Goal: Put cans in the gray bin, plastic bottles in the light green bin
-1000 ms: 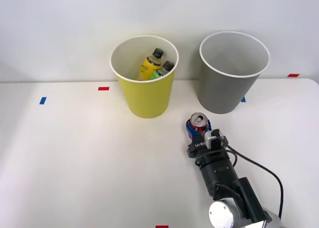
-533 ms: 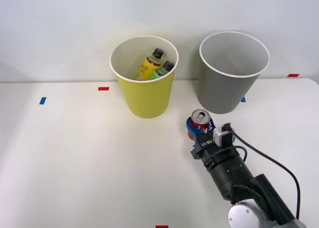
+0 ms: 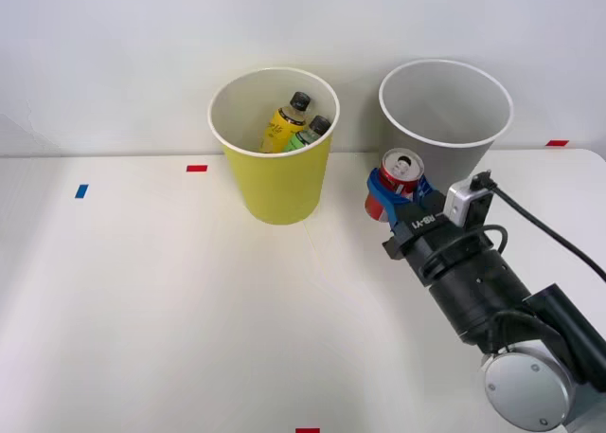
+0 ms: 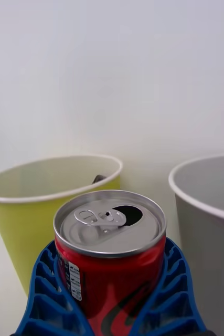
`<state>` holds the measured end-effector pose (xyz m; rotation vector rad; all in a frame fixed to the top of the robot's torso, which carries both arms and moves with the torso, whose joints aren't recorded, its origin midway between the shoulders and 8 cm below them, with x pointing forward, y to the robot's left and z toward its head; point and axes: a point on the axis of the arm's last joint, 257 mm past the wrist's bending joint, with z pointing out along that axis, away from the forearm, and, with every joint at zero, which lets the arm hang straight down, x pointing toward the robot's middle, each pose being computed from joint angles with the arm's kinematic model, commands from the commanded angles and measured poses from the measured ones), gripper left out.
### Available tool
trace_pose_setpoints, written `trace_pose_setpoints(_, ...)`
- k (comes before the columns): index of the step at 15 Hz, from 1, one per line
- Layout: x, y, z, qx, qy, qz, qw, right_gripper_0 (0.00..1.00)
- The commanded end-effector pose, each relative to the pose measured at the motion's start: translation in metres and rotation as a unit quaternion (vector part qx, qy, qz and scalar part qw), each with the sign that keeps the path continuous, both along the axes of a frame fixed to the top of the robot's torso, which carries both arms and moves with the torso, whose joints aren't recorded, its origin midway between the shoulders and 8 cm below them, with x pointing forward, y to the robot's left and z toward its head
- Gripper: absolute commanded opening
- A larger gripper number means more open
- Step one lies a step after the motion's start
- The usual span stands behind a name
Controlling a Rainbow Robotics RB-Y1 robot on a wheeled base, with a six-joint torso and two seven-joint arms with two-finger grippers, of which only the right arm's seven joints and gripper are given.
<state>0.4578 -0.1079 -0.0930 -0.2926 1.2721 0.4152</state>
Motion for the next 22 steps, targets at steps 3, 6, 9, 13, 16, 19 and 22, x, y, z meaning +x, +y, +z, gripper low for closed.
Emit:
trace_pose_setpoints(3,0.005,-0.007,0.059,0.045,-0.039,0.007,0.998,0.01)
trace_pose_setpoints(6,0.022,-0.003,0.100,0.068,-0.049,0.033,0.996,0.01)
trace_pose_setpoints(9,0.055,-0.021,0.127,0.070,-0.064,0.022,0.995,0.01)
trace_pose_setpoints(13,0.105,-0.054,0.129,0.040,-0.059,-0.017,0.997,0.01)
trace_pose_setpoints(16,0.133,-0.072,0.127,0.025,-0.052,-0.041,0.997,0.01)
trace_pose_setpoints(19,0.144,-0.084,0.125,0.000,-0.042,-0.045,0.998,0.01)
trace_pose_setpoints(22,0.154,-0.094,0.122,-0.017,-0.031,-0.051,0.998,0.01)
